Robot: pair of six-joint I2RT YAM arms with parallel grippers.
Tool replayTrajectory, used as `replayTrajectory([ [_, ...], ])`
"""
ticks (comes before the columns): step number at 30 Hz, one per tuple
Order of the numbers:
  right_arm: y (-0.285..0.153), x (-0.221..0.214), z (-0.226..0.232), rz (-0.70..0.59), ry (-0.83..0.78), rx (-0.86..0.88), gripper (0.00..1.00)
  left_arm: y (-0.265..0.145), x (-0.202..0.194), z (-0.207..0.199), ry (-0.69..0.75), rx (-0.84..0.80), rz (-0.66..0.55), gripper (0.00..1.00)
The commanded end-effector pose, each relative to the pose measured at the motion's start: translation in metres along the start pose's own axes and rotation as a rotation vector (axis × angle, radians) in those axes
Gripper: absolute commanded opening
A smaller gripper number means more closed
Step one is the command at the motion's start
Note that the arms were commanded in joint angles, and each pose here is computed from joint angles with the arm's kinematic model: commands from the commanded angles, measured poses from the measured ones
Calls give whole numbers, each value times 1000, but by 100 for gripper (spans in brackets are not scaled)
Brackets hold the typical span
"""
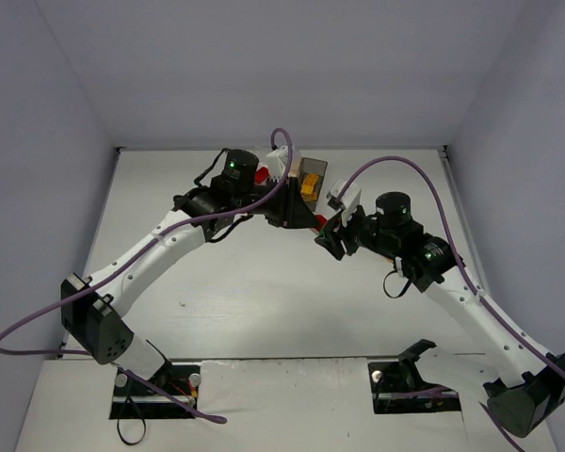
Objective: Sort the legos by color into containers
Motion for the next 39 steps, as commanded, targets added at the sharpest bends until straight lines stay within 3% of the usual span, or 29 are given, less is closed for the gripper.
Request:
replayTrajectory([
  [1, -10, 38, -1, -138, -41, -25, 46, -14, 23, -19, 56, -54, -93, 8],
  [4, -9, 39, -2, -141, -44, -30, 30, -13, 21, -18, 48, -52, -87, 8],
  [7, -9, 36, -4, -136, -45, -44, 7, -13, 21, -15, 41, -37, -81, 8],
  [9, -9, 33, -6, -132, -44, -53, 1, -14, 20, -10, 27, -24, -75, 8],
  [18, -14, 12, -9, -114, -15, -93, 0, -33, 40, 19, -24, 35, -129, 8],
  [25, -18, 0, -10, -105, 3, -114, 0, -51, 56, 66, -21, 150, -157, 8],
  [29, -17, 1, -11, -102, 6, -120, 0, -45, 61, 122, 58, 351, -98, 8],
  [34, -12, -2, -11, -86, 29, -113, 0, -35, 61, 220, 139, 715, 8, 9],
  [39, -12, 0, -11, -90, 42, -109, 0, -31, 82, 279, 165, 900, -14, 9],
])
Point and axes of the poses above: each gripper's point midway between its finger pads, its own y axis out along the fingers, its own z axis along the line the jaws close on, x = y × z, the point moved 3 cm from there along -y, back along the fingers, and after that the axes turned 13 degrees about y, right-handed, at the moved point
